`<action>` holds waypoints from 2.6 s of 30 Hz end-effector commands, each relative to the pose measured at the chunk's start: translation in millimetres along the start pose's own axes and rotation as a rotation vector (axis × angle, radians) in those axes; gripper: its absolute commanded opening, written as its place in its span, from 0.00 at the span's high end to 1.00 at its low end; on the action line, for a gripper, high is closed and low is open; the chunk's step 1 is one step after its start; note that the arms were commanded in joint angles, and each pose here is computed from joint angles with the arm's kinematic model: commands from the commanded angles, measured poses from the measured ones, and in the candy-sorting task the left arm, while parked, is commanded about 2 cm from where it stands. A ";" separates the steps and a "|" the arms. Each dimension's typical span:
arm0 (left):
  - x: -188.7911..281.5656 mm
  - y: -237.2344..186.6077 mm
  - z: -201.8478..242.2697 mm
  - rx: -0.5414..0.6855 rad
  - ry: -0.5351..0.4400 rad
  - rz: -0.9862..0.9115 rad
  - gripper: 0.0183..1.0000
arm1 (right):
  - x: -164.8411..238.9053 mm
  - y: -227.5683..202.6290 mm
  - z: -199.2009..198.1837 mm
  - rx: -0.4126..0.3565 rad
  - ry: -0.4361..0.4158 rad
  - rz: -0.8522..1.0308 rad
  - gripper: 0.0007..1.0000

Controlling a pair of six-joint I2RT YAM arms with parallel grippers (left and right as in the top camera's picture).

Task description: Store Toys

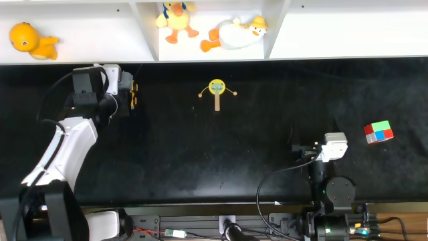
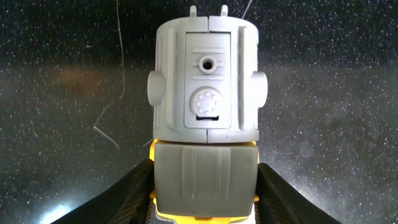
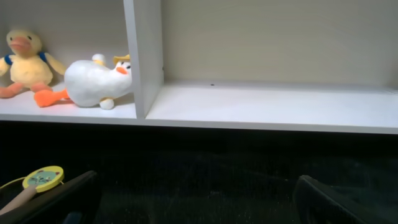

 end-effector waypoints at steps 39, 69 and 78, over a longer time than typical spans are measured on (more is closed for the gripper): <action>52.0 139.1 -15.2 0.016 -0.018 -0.304 0.70 | -0.4 -3.6 0.8 -0.005 0.004 0.001 0.00; 46.7 128.3 -12.0 -0.001 0.057 -0.227 0.00 | -0.4 -3.6 0.8 -0.005 0.004 0.001 0.00; 74.5 54.3 -8.6 -0.004 0.057 -0.216 0.00 | -0.4 -3.6 0.8 -0.005 0.004 0.001 0.00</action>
Point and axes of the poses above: each gripper's point midway between its finger pads, its own x axis back along the fingers, its own z axis along the line the jaws close on, y = z × x, the point moved 4 cm from there along x, back along the fingers, and after that the axes turned 8 degrees about x, right-handed, at the moved point
